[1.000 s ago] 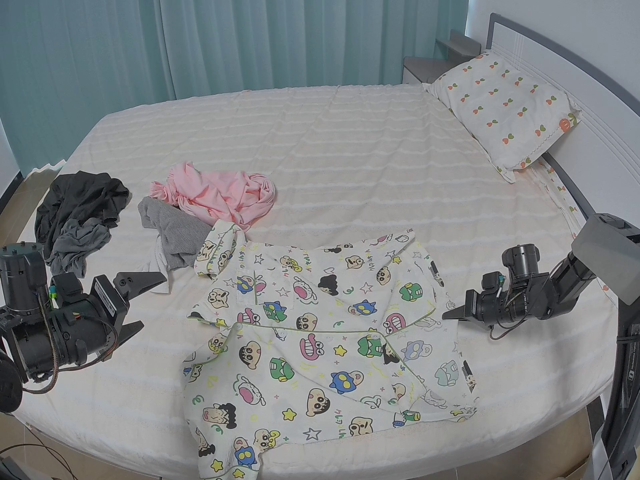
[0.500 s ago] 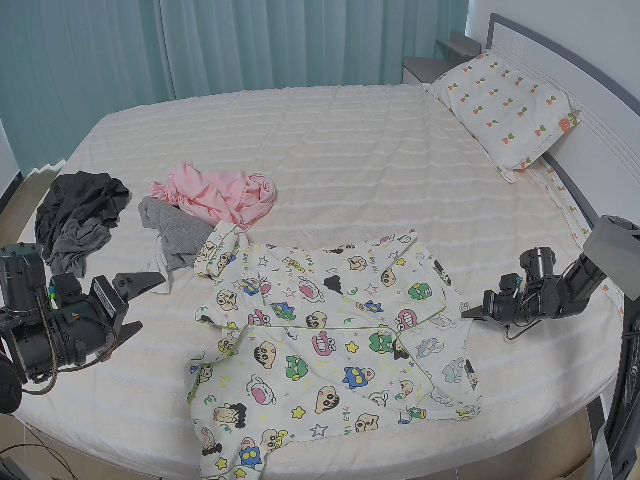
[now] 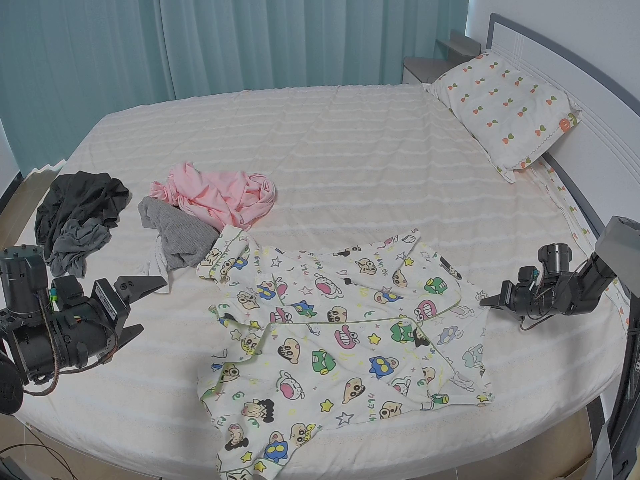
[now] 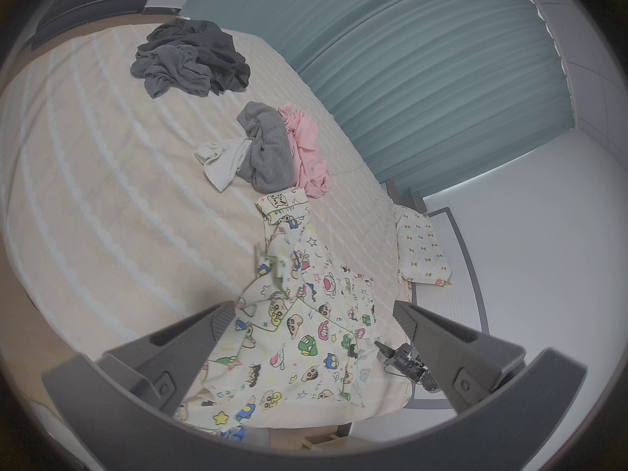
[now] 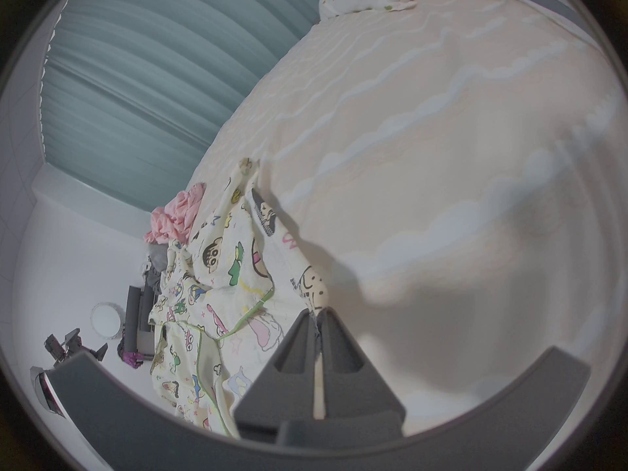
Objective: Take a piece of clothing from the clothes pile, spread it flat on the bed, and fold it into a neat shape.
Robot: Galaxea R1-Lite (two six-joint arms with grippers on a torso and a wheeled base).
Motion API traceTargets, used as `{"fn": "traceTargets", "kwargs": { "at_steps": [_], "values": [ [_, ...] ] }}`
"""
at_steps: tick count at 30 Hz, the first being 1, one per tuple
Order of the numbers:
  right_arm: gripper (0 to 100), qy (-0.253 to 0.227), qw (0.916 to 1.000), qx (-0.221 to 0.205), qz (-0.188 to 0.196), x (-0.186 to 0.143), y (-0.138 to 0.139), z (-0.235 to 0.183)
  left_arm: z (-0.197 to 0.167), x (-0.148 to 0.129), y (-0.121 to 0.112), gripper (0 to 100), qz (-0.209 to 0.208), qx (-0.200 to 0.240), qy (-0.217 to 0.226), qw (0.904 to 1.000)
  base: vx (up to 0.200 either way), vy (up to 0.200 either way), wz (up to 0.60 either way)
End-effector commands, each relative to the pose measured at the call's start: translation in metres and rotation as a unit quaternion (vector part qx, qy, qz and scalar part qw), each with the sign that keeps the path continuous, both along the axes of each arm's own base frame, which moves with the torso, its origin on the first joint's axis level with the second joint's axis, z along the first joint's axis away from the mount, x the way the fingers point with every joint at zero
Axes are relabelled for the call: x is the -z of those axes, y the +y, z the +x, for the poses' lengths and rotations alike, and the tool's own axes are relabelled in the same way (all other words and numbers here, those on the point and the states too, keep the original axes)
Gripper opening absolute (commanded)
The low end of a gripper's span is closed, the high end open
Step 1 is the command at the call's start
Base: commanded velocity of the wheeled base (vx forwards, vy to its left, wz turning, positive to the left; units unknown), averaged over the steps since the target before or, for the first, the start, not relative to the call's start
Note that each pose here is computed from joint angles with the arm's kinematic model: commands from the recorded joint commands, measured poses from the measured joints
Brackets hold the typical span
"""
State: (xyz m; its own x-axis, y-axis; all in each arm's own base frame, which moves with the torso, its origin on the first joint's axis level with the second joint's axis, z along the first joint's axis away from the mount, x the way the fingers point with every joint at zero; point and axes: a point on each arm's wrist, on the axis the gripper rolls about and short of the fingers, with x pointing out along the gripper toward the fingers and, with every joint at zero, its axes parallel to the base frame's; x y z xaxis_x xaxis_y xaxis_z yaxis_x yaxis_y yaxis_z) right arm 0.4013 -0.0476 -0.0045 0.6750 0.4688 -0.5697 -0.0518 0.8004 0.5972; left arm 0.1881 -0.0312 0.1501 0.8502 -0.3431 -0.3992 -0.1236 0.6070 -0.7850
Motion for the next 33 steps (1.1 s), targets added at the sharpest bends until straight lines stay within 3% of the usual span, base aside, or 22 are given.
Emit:
{"fn": "traceTargets", "kwargs": {
  "at_steps": [1,18,33],
  "values": [
    [0,-0.004,0.9999,0.016,0.0,-0.001,-0.013,0.0,0.009,0.008,-0.001,100,0.003,0.0,0.021,0.9998,0.0,0.0,0.0],
    [0,-0.034,0.9971,0.067,-0.007,-0.005,-0.056,0.001,0.062,0.047,-0.032,100,0.037,0.018,0.102,0.9939,0.0,0.0,0.0],
    [0,-0.061,0.992,0.109,-0.018,-0.013,-0.095,0.005,0.108,0.105,-0.069,100,0.067,0.05,0.174,0.9812,0.0,0.0,0.0]
  ]
}}
